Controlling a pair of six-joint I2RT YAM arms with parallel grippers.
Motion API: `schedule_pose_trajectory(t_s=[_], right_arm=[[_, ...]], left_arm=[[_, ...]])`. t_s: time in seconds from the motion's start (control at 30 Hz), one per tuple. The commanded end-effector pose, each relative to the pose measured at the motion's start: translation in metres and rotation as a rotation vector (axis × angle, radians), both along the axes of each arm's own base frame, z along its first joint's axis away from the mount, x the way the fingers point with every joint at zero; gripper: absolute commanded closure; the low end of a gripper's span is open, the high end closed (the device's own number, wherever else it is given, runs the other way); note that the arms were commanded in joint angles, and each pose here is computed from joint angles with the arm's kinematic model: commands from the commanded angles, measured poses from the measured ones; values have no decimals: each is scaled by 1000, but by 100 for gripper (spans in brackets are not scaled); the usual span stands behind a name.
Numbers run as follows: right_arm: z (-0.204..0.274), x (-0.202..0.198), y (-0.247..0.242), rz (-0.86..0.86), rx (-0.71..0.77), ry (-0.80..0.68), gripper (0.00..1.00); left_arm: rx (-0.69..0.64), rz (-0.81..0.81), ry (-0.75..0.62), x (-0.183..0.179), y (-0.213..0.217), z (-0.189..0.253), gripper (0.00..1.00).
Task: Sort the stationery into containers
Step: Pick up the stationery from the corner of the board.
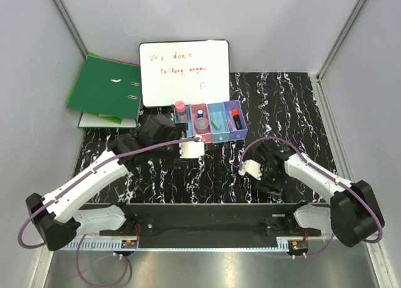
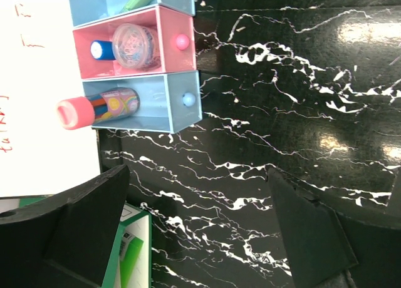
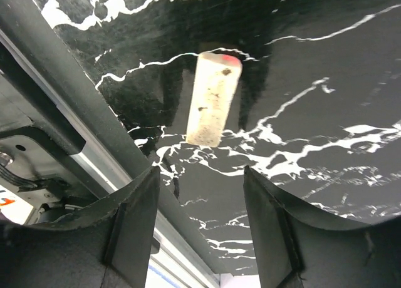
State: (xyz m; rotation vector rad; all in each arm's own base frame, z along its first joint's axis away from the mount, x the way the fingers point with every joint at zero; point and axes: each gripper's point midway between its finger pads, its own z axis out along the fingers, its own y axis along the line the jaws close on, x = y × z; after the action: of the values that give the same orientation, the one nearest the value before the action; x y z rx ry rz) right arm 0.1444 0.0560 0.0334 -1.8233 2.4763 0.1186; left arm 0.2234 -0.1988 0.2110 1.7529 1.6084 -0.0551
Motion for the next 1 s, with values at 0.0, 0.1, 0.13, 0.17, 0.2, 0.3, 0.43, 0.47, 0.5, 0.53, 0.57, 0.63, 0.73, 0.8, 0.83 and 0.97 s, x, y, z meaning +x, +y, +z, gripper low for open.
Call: schedule_pose_trajectory(t_s=[0.0, 0.1, 0.13, 0.17, 0.2, 0.3, 0.43, 0.47, 0.5, 0.53, 0.57, 0.63, 0.73, 0.8, 0.83, 0.97], right_arm=[[-7, 6, 4, 53, 18, -37, 37], [-14, 7, 9, 55, 34, -29, 39], [-15, 8, 10, 52, 40, -25, 39], [-17, 10, 12, 52, 43, -27, 39], [-20, 12, 13, 54, 43, -27, 40], [-26, 16, 16, 49, 41, -21, 42], [-29, 20, 20, 40, 46, -20, 49], [-31, 21, 20, 40, 46, -23, 56], [-32, 21, 19, 40, 40, -26, 60], [-33, 21, 18, 38, 37, -29, 62], [-35, 20, 18, 39, 38, -34, 66], [-36, 19, 18, 30, 41, -36, 65], [-36, 20, 19, 19, 49, -45, 81], [-35, 22, 19, 15, 47, -58, 93], [-33, 25, 20, 10, 47, -66, 96], [-21, 38, 25, -22, 58, -112, 100]], left_arm=[[-53, 16, -77, 16, -10, 35, 1], [-57, 20, -84, 20, -13, 41, 1], [-54, 19, -80, 21, -14, 40, 1], [-60, 21, -81, 21, -15, 42, 1], [-55, 20, -77, 22, -15, 40, 1], [-52, 16, -74, 21, -16, 39, 1], [-54, 18, -74, 20, -15, 40, 1], [-53, 17, -71, 20, -15, 39, 1], [-55, 17, -73, 20, -16, 40, 1], [-57, 17, -68, 20, -16, 40, 1], [-57, 18, -68, 20, -16, 40, 1], [-60, 22, -67, 20, -16, 40, 1], [-59, 18, -66, 19, -15, 39, 1], [-59, 18, -63, 18, -15, 38, 1], [-59, 18, -61, 18, -15, 37, 1], [-64, 24, -53, 18, -17, 37, 1]])
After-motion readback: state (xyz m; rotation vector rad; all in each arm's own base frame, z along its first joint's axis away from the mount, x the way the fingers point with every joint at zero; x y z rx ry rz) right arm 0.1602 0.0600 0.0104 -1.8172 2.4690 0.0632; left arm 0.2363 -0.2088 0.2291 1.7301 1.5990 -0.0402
